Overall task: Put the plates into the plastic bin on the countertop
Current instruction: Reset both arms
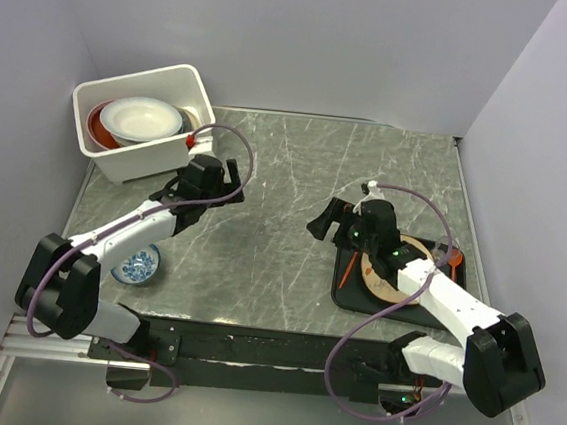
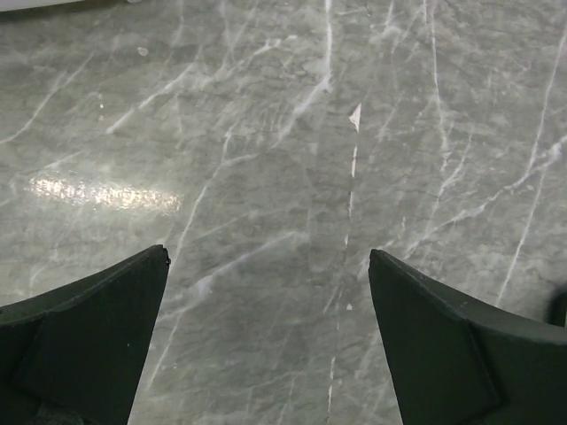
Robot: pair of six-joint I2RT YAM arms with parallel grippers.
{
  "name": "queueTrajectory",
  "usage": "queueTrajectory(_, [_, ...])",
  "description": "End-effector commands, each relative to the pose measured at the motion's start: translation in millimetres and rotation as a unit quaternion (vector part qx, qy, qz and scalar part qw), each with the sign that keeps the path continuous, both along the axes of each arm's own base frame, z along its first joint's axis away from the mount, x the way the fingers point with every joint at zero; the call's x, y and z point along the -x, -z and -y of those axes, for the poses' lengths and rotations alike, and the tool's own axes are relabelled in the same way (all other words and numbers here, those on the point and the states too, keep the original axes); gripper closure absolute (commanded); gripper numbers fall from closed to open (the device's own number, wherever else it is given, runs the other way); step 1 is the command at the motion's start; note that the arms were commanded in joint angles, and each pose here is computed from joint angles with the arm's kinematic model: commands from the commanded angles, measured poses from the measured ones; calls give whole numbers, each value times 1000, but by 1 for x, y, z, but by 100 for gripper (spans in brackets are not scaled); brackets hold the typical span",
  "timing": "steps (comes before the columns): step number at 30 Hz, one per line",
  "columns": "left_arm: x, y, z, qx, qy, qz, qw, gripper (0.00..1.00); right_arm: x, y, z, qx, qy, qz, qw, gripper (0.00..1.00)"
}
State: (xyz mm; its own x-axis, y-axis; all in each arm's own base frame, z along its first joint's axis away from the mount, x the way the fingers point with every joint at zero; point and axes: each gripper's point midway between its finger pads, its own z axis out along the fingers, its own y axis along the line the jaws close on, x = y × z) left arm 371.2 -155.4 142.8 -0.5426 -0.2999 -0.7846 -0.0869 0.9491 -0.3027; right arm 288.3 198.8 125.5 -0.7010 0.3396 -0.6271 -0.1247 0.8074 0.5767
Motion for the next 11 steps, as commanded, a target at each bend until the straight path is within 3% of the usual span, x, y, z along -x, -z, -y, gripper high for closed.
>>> queueTrajectory(1, [-6, -2, -6, -12, -22, 15, 1000, 1, -14, -16, 2, 8, 17, 27, 999, 0])
queueTrajectory(11, [-10, 6, -8, -18, -32, 16, 999, 1, -12, -9, 18, 37, 46, 16, 998, 0])
